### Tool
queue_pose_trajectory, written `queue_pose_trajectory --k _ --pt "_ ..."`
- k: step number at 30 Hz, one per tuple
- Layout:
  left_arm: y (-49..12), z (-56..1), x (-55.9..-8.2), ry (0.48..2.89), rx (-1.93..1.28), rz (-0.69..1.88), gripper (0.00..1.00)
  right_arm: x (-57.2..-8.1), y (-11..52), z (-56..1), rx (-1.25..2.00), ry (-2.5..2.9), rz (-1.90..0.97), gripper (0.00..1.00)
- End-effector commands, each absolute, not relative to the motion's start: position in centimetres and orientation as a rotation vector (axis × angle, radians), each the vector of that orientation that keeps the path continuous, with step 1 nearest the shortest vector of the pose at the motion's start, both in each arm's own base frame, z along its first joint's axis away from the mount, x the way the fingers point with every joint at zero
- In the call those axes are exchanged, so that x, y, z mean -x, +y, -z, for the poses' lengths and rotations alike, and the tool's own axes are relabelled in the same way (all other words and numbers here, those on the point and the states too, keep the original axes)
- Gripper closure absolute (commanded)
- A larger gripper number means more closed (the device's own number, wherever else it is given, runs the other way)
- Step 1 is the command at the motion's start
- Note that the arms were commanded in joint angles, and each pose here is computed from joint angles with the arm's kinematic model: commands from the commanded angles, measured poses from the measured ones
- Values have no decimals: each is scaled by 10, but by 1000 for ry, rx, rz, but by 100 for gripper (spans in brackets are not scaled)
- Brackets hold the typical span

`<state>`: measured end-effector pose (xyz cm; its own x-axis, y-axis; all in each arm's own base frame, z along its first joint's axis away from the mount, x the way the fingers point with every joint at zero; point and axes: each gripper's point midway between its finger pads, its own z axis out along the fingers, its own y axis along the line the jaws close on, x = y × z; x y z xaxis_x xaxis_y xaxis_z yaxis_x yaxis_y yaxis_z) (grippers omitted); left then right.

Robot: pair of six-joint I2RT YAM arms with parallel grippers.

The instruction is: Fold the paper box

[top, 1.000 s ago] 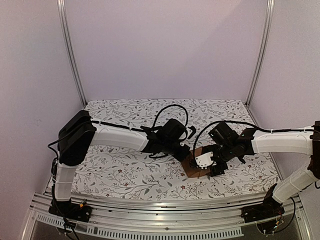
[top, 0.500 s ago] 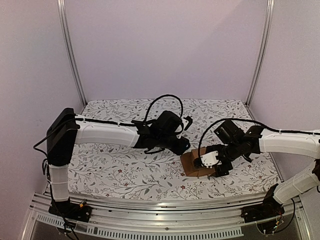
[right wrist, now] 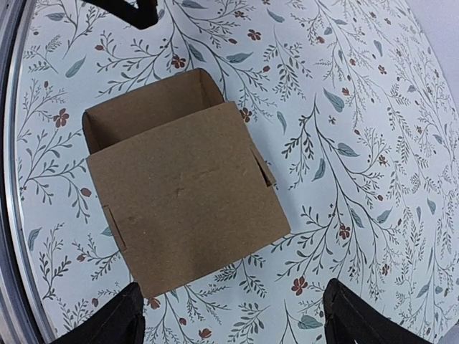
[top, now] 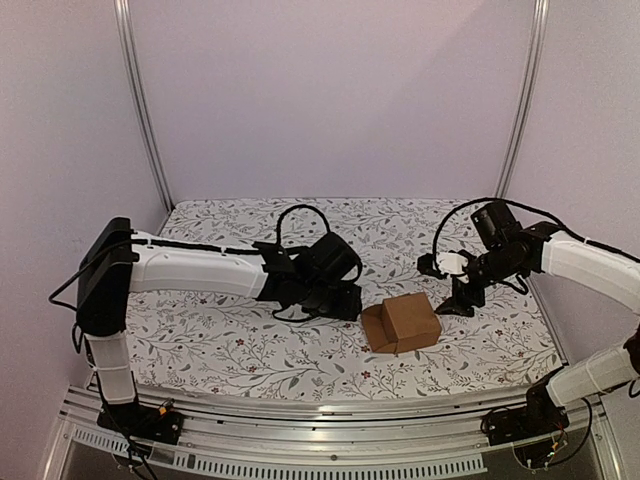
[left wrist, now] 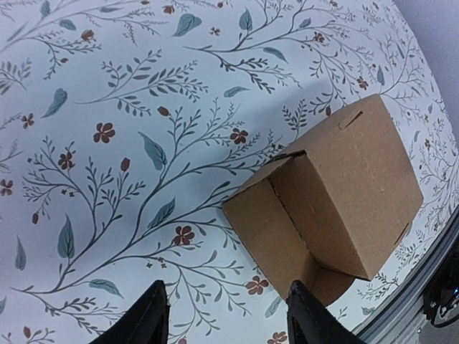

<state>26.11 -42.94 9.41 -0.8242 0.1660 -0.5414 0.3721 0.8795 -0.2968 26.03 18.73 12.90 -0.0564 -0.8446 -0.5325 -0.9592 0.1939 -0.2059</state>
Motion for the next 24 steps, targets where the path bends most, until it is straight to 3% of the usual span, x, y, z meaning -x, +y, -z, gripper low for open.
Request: queue_pose_trajectory --k 1,15,24 --pt "-447 -81 -246 2638 -295 531 44 -266 183 -128 1620 2014 -372 15" --pt "-459 -55 -240 2747 -170 426 44 -279 162 -96 1552 2191 -332 17" --pt "-417 -48 -245 2712 -218 238 52 -282 160 -85 1552 2231 -336 19"
